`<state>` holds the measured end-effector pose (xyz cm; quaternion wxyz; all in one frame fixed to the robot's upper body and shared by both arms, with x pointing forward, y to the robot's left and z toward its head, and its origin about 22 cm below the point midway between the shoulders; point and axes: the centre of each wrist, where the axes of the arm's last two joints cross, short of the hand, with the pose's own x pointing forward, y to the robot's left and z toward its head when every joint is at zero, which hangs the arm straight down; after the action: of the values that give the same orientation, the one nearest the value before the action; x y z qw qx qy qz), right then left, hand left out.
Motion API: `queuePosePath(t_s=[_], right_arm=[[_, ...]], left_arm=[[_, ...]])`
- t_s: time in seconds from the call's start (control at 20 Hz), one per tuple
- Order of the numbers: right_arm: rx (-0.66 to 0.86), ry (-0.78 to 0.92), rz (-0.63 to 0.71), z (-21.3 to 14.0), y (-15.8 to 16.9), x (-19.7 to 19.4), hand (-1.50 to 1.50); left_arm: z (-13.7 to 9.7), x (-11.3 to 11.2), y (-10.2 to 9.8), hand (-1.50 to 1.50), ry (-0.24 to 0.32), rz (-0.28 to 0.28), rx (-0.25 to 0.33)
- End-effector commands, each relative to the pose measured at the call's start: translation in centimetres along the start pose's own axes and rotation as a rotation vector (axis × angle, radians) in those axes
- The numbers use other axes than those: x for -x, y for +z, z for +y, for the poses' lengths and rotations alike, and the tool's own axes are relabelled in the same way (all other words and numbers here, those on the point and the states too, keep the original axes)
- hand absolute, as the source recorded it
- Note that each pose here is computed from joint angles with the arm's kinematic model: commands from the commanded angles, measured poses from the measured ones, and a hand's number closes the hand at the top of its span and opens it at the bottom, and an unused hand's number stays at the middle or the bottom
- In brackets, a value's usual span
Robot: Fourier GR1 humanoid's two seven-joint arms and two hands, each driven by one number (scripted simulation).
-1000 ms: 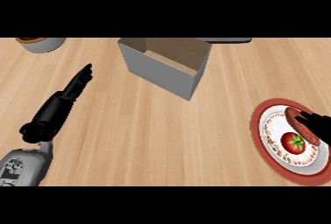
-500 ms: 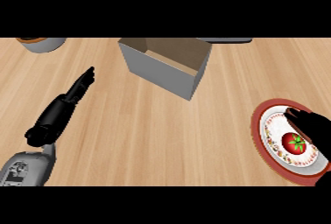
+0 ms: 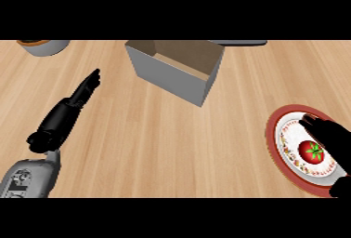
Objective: Pick the tomato from the plate and place it in the cardboard box
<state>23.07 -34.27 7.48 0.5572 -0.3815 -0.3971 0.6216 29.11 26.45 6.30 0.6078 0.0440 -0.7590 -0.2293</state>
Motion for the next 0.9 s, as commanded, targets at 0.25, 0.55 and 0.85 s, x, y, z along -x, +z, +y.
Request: queuePosePath(t_s=[0.25, 0.55, 0.85], right_arm=[[-0.036, -0.008, -0.021, 0.7, -1.4, 0.3, -1.50], [-0.013, 0.013, 0.065, 2.8, -3.3, 2.3, -1.50], [-0.071, -0.015, 0.032, 3.5, -3.8, 3.3, -1.50]], left_arm=[[-0.6, 0.6, 0.5, 0.00, 0.016, 0.005, 0.012], [0.6, 1.4, 0.3, 0.00, 0.010, -0.004, -0.011], [-0.4, -0.3, 0.4, 0.00, 0.014, 0.016, 0.005]])
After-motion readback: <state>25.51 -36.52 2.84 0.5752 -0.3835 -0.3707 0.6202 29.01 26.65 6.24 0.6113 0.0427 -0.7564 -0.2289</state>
